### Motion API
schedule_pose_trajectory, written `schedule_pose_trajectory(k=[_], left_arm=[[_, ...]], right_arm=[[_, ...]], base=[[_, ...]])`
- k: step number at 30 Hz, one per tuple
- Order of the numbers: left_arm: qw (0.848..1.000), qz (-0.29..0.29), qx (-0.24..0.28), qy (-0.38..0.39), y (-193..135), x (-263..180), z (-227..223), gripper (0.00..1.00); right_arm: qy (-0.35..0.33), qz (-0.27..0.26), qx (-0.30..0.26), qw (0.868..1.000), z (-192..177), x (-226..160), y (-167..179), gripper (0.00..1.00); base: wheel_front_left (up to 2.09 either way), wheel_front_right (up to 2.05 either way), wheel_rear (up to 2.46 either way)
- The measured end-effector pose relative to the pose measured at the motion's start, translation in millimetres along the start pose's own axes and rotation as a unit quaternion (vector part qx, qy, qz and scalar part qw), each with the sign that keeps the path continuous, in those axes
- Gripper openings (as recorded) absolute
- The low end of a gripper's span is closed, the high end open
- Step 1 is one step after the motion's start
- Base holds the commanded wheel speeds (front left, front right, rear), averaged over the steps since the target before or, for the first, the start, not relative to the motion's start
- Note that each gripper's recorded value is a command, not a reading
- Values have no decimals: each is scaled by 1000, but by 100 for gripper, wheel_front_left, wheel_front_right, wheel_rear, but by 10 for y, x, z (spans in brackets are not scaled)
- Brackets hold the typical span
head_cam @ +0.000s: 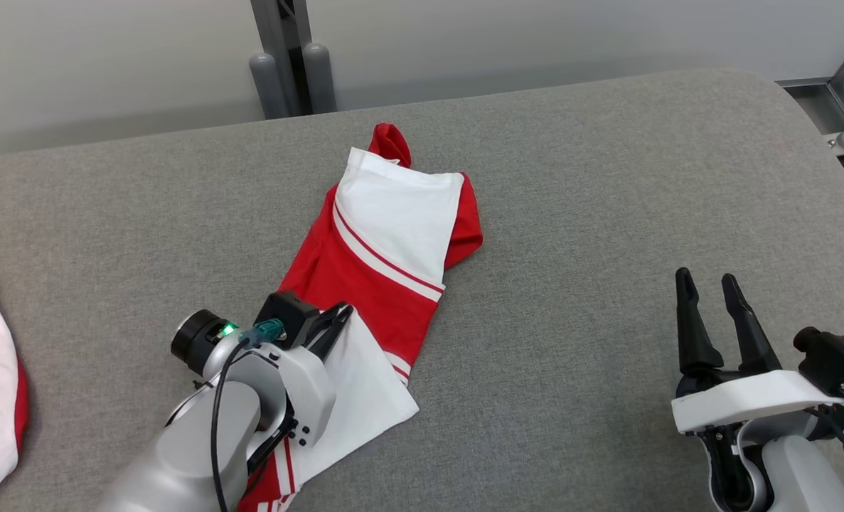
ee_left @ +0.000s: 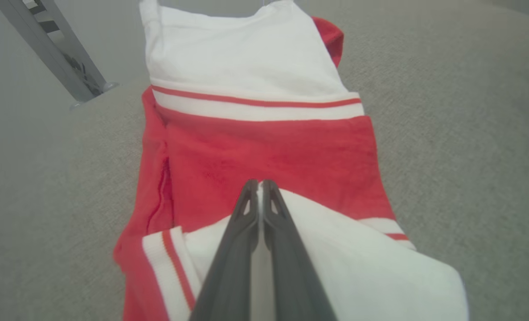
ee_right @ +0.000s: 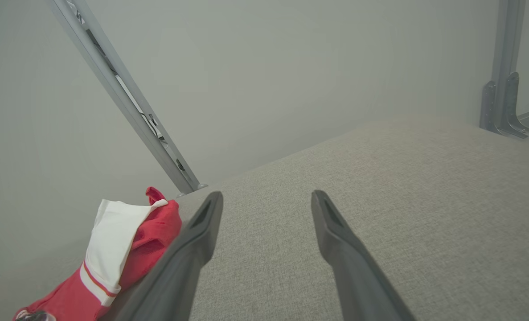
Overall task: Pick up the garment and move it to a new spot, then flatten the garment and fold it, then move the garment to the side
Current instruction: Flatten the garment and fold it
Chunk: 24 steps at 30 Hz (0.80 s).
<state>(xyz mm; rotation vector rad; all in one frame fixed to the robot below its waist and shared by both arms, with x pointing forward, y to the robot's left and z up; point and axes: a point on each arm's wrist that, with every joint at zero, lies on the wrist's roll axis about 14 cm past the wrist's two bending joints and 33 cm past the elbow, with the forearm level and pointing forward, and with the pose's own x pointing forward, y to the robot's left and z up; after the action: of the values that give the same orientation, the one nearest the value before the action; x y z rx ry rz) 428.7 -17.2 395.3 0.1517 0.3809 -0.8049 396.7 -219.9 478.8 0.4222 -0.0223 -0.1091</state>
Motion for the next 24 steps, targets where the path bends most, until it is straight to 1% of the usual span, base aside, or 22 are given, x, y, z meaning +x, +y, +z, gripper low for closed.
schedule_pose_trajectory(k=[3, 5, 7, 9, 11, 13, 14, 16, 18, 20, 24], left_arm=[[1000, 12, -12, -18, 75, -34, 79, 0], [998, 28, -29, -42, 169, -57, 213, 0], [994, 47, -52, -80, 285, -82, 444, 0], [985, 68, -74, -143, 416, -144, 820, 0], [968, 92, -100, -211, 588, -278, 1211, 0], [948, 118, -123, -267, 758, -468, 1474, 0], [937, 132, -135, -292, 848, -572, 1573, 0], [910, 154, -170, -345, 996, -772, 1772, 0], [890, 166, -170, -390, 1081, -961, 1996, 0], [865, 183, -177, -432, 1200, -1168, 2182, 0], [830, 214, -155, -491, 1367, -1534, 2479, 0]], right_arm=[[0, 2, 0, 1000, -1, 3, 12, 100], [-1, 3, 0, 1000, 7, 3, 26, 100], [-3, 6, 0, 1000, 21, 2, 41, 100], [-4, 9, 0, 1000, 35, 4, 62, 100], [-6, 13, -1, 1000, 48, 1, 89, 100], [-9, 16, 0, 1000, 68, -6, 111, 100], [-10, 16, 0, 1000, 77, -10, 115, 100], [-11, 17, 0, 1000, 90, -20, 122, 100], [-14, 17, 1, 1000, 109, -32, 117, 100], [-16, 16, 4, 1000, 127, -44, 117, 100], [-21, 16, 7, 1000, 165, -73, 115, 100]], base=[[0, 0, 0], [0, 0, 0], [0, 0, 0], [0, 0, 0], [0, 0, 0], [0, 0, 0], [0, 0, 0], [0, 0, 0], [0, 0, 0], [0, 0, 0], [0, 0, 0]])
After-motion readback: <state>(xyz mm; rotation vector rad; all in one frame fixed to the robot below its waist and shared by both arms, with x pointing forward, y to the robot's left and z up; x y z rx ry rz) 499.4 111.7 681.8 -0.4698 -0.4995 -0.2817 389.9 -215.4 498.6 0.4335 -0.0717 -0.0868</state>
